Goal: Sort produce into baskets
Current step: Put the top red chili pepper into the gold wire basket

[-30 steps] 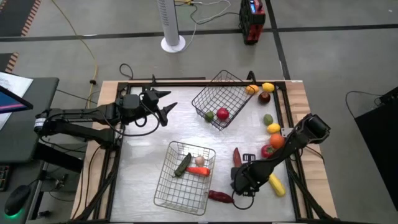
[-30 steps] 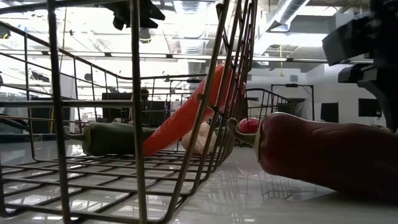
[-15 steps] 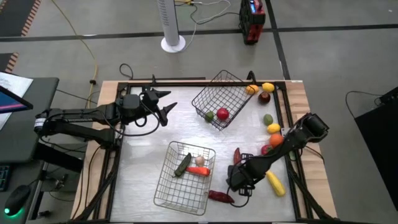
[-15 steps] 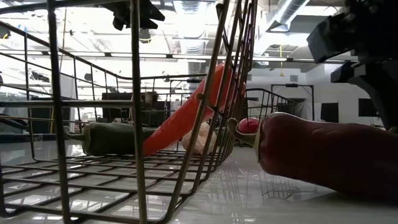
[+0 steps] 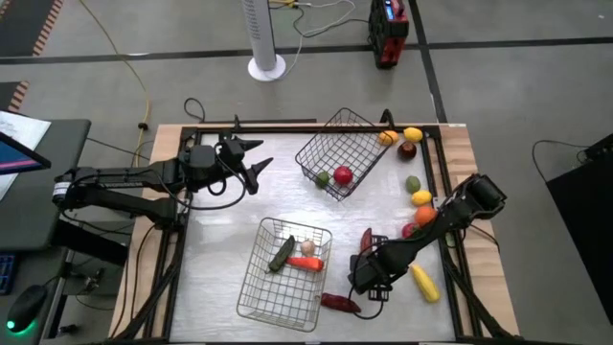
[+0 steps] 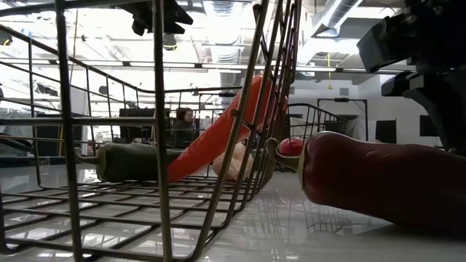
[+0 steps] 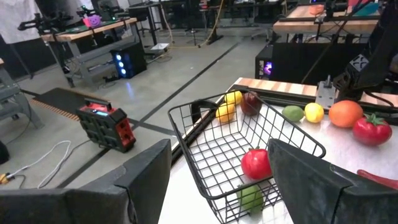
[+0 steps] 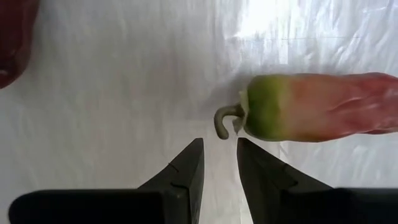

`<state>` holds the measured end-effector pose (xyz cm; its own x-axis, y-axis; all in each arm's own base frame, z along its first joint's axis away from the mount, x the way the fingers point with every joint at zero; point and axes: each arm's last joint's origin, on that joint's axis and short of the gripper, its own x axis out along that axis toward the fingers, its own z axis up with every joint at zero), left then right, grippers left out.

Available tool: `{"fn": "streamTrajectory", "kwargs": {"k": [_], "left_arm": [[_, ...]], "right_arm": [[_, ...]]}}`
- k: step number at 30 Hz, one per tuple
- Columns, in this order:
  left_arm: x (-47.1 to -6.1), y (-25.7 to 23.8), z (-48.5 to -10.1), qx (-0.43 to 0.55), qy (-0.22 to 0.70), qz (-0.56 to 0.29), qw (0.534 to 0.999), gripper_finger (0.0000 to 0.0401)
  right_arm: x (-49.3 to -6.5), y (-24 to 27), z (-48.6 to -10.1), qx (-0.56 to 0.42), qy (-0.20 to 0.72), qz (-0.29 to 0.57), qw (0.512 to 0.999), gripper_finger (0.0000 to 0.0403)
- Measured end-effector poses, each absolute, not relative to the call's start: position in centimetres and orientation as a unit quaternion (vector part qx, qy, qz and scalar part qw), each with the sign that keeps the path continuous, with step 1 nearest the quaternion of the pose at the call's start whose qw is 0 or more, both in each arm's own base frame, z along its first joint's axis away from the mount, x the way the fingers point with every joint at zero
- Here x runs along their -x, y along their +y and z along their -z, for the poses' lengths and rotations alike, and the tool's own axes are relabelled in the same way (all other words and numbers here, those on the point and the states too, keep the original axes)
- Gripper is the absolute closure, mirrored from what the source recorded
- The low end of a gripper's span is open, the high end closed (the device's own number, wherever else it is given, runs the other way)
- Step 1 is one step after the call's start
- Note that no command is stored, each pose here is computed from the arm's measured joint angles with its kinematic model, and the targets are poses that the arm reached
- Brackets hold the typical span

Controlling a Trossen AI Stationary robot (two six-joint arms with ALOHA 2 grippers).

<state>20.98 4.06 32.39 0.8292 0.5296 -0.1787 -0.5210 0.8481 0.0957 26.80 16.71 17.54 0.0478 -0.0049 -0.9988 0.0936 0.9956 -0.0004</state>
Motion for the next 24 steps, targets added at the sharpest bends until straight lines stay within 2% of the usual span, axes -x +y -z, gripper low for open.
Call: {"fn": "streamTrajectory", "kwargs": {"k": [11,18,24], "left_arm": [[-21.0,4.1,-32.4,-0.023,0.101,-0.275,0.956,0.0146],[-21.0,4.1,-32.3,-0.023,0.102,-0.274,0.956,0.0146],[-21.0,4.1,-32.4,-0.023,0.102,-0.275,0.956,0.0146]], "right_arm": [[-27.2,17.6,-18.7,0.017,0.655,0.026,0.755,0.0279],[-26.6,17.9,-18.1,0.030,0.659,0.025,0.752,0.0279],[-26.8,18.1,-18.2,0.058,0.639,0.018,0.767,0.0279]]}}
